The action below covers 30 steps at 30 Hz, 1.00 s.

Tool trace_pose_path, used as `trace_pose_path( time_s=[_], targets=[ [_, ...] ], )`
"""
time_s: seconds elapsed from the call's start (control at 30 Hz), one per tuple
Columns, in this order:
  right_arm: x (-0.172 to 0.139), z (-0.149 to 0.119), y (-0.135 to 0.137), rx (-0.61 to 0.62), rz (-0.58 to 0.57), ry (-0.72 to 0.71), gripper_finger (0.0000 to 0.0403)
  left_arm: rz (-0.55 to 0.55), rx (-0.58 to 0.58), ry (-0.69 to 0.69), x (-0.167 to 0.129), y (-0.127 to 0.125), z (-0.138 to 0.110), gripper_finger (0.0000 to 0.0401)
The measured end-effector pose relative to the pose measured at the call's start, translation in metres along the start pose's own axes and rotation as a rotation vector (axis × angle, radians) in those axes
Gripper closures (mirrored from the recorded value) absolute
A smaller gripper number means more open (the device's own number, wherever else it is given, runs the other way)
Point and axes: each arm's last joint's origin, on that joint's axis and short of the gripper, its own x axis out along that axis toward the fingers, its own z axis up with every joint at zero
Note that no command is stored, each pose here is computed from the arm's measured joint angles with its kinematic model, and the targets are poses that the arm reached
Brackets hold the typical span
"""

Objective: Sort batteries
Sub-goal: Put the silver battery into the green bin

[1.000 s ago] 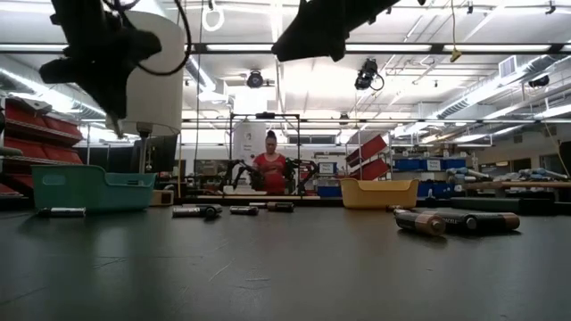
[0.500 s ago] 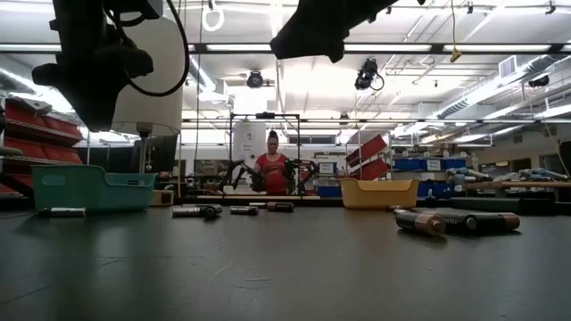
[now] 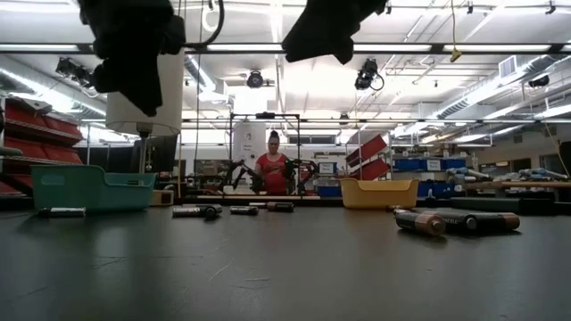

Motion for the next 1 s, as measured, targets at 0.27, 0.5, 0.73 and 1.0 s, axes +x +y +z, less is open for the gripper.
trace_pose_path(
  time_s=[0.27,0.5,0.73,1.0],
  targets=[
    [-0.004,-0.003,0.010,0.032,0.019,0.037,0.0252,-0.027,0.279,0.050,0.050,-0.038,-0.009,0.0254],
    [-0.010,-0.010,0.015,0.019,-0.004,0.099,0.0253,-0.033,0.408,-0.015,0.075,-0.053,-0.025,0.0254],
    [-0.024,-0.011,0.024,0.008,-0.017,0.093,0.0253,-0.059,0.344,-0.099,0.090,-0.041,-0.039,0.0262],
    [-0.039,-0.011,0.022,-0.004,-0.048,0.107,0.0253,-0.002,0.333,-0.143,0.098,-0.031,-0.046,0.0275]
  ],
)
